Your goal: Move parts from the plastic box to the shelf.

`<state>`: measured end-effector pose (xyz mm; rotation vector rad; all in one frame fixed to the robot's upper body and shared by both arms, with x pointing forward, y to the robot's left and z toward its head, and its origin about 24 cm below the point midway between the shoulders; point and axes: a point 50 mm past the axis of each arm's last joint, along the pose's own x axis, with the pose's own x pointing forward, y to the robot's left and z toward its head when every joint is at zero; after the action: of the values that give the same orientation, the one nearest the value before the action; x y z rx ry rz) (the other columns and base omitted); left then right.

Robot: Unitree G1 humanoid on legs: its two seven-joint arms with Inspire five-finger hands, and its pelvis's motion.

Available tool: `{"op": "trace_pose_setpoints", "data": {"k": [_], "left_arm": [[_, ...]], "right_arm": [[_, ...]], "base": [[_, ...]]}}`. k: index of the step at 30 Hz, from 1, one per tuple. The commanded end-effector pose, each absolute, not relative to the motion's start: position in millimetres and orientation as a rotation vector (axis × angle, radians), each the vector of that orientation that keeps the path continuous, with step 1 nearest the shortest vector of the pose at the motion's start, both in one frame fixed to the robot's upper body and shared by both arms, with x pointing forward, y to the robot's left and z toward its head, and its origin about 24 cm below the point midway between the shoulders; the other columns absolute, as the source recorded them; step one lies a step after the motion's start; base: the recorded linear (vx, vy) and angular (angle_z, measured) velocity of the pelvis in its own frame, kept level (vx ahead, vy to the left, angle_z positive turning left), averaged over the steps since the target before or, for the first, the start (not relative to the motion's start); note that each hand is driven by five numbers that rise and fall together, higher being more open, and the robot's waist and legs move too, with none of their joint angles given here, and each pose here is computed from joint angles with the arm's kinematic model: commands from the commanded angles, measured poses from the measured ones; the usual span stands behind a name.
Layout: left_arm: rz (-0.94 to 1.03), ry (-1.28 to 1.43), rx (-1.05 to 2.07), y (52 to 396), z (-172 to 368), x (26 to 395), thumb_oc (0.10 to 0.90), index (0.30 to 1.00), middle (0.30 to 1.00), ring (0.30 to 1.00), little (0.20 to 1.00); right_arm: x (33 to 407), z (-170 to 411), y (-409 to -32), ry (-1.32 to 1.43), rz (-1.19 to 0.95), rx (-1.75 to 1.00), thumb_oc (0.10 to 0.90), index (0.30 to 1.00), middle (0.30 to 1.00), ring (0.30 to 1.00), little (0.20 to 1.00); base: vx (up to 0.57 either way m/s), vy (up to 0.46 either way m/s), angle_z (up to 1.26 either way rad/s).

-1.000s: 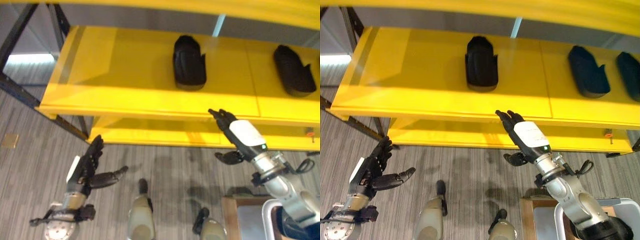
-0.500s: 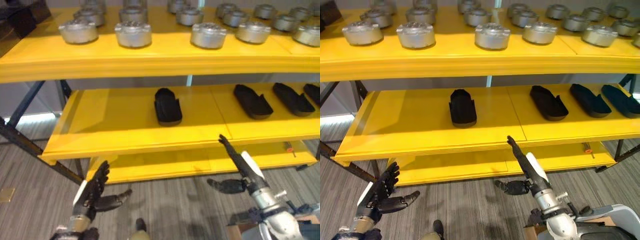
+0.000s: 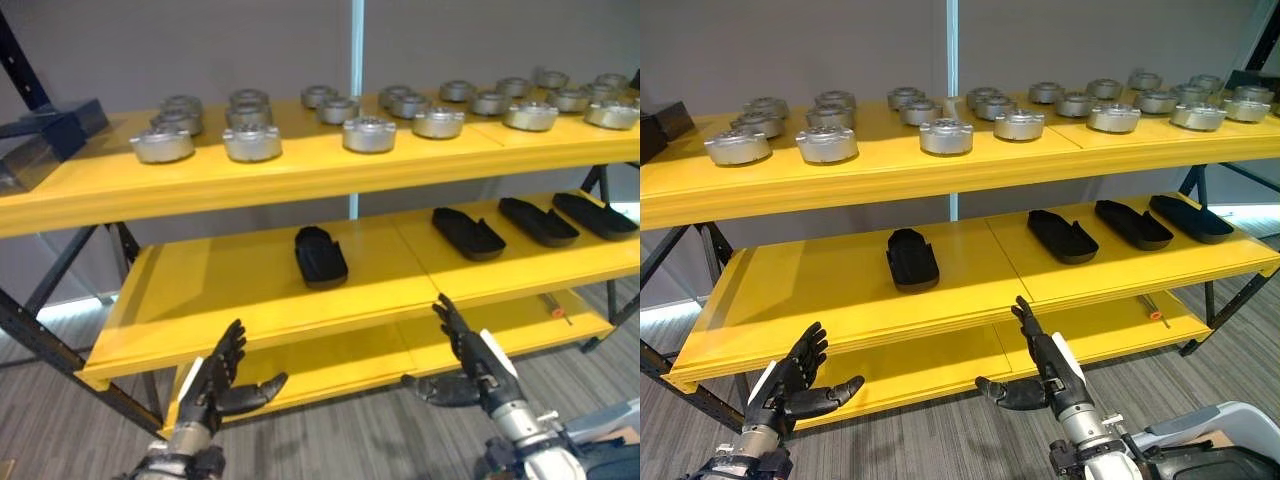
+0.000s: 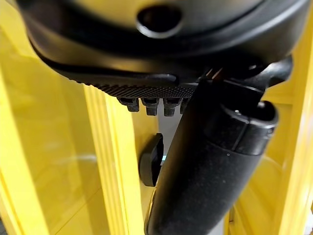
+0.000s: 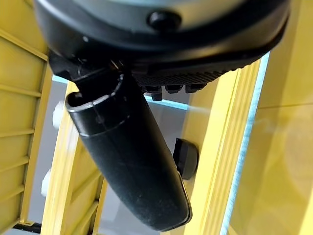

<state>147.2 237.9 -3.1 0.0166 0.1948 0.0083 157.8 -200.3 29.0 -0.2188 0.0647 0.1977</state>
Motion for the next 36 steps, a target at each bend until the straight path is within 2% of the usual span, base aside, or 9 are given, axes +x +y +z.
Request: {"op": "trace_pose_setpoints", "data": {"k": [1,9,15,20,36], "left_arm": [[0.003,-0.102,0.038,240.9,45.5,171.9,0.9,1.0,1.0,1.0,1.0],[0.023,-0.177,-0.003,235.5,56.5,198.7,0.9,1.0,1.0,1.0,1.0],[0.019,-0.164,-0.067,233.5,54.1,195.6,0.9,1.0,1.0,1.0,1.0],[0.047,-0.149,-0.084,236.7,49.1,190.8,0.9,1.0,1.0,1.0,1.0],[-0.022,-0.115,-0.169,214.1,36.5,190.0,0.9,1.0,1.0,1.0,1.0]], "right_arm": [[184.8,63.2,-201.5,-0.158,0.189,-0.168,0.9,1.0,1.0,1.0,1.0],[204.3,75.4,-182.6,-0.229,0.271,-0.144,0.9,1.0,1.0,1.0,1.0],[219.9,81.0,-168.7,-0.27,0.323,-0.14,0.9,1.0,1.0,1.0,1.0],[218.7,83.4,-167.4,-0.28,0.343,-0.153,0.9,1.0,1.0,1.0,1.0],[194.8,89.8,-218.1,-0.278,0.178,-0.271,0.9,1.0,1.0,1.0,1.0]], "base": [[-0.01,0.072,0.02],[-0.11,0.089,-0.44],[-0.1,-0.079,-0.46],[-0.01,-0.272,-1.03],[0.03,-0.234,-0.38]]}}
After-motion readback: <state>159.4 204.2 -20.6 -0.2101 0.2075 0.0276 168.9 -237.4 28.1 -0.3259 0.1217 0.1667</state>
